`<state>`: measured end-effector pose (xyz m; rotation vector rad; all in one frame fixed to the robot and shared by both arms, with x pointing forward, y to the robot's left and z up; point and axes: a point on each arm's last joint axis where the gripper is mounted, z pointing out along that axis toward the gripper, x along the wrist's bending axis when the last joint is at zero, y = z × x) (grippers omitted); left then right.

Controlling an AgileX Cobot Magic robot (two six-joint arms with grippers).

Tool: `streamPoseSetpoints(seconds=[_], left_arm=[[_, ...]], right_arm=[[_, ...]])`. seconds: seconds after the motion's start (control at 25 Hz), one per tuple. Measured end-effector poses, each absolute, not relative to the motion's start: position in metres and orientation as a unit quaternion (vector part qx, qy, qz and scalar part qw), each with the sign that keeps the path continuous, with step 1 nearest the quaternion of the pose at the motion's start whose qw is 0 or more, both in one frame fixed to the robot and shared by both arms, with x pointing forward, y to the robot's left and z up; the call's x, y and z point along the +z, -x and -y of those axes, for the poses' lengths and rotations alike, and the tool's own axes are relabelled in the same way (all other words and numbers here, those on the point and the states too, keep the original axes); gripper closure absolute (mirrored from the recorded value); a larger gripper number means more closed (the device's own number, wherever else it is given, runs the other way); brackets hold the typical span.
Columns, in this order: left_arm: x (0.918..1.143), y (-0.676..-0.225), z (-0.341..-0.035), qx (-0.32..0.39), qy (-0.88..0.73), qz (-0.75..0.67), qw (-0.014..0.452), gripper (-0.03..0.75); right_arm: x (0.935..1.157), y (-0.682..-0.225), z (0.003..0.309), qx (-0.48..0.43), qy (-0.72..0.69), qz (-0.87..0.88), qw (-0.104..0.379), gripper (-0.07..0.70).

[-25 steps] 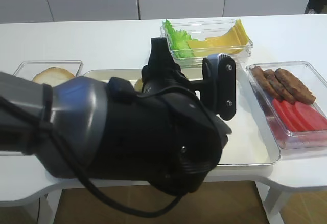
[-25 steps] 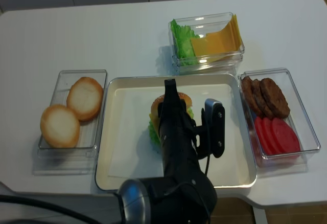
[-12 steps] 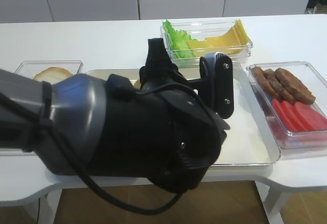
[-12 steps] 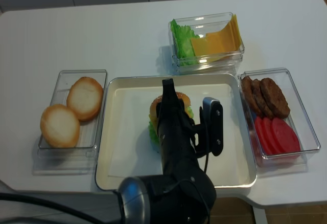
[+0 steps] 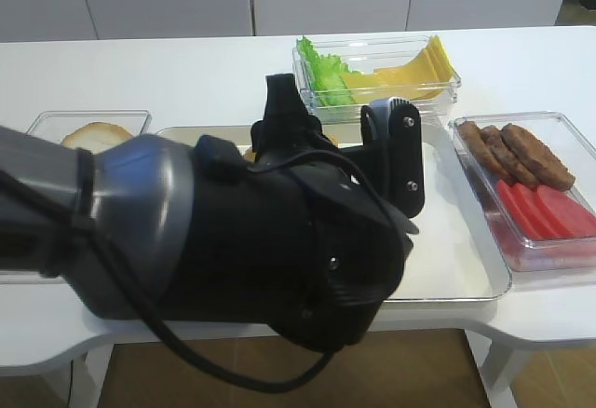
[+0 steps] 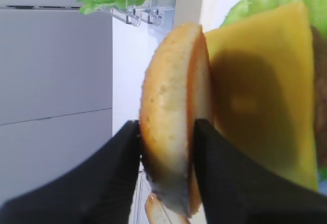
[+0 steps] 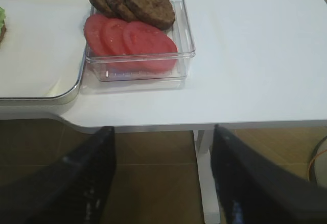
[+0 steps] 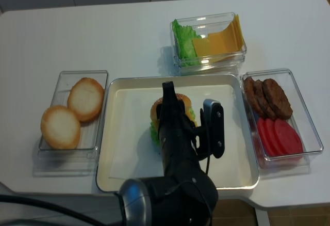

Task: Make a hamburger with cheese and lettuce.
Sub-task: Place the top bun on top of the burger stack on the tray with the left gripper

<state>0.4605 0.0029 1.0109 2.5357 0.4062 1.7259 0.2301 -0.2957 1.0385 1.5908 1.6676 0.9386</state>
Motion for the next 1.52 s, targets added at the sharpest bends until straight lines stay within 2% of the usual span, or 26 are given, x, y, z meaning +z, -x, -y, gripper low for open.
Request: streamPoseSetpoints(seconds=[0.6, 0.92, 1.32, 1.52], left_arm=[[1.0095, -0.4602, 0.0, 0.549, -0.825, -0.127, 0.039, 0.454], [1.0053, -0.4583, -0.0008, 0.528, -0.836, -0.144, 0.041, 0.358], [1.0053, -0.4583, -0.0006, 0.528, -0.836, -0.145, 0.042, 0.341], [1.0051, -0.4582, -0.0007, 0.527, -0.836, -0.145, 0.042, 0.299]], right_arm=[[1.0385, -0.2301, 0.2957, 0.357, -0.605, -0.635, 0.321, 0.181], [1.0385, -0.2301, 0.2957, 0.357, -0.605, -0.635, 0.321, 0.181], [1.0385, -0.2301, 0.2957, 0.357, -0.605, -0.635, 0.321, 0.181], [1.0385, -0.2301, 0.2957, 0.357, -0.605, -0.635, 0.321, 0.181]])
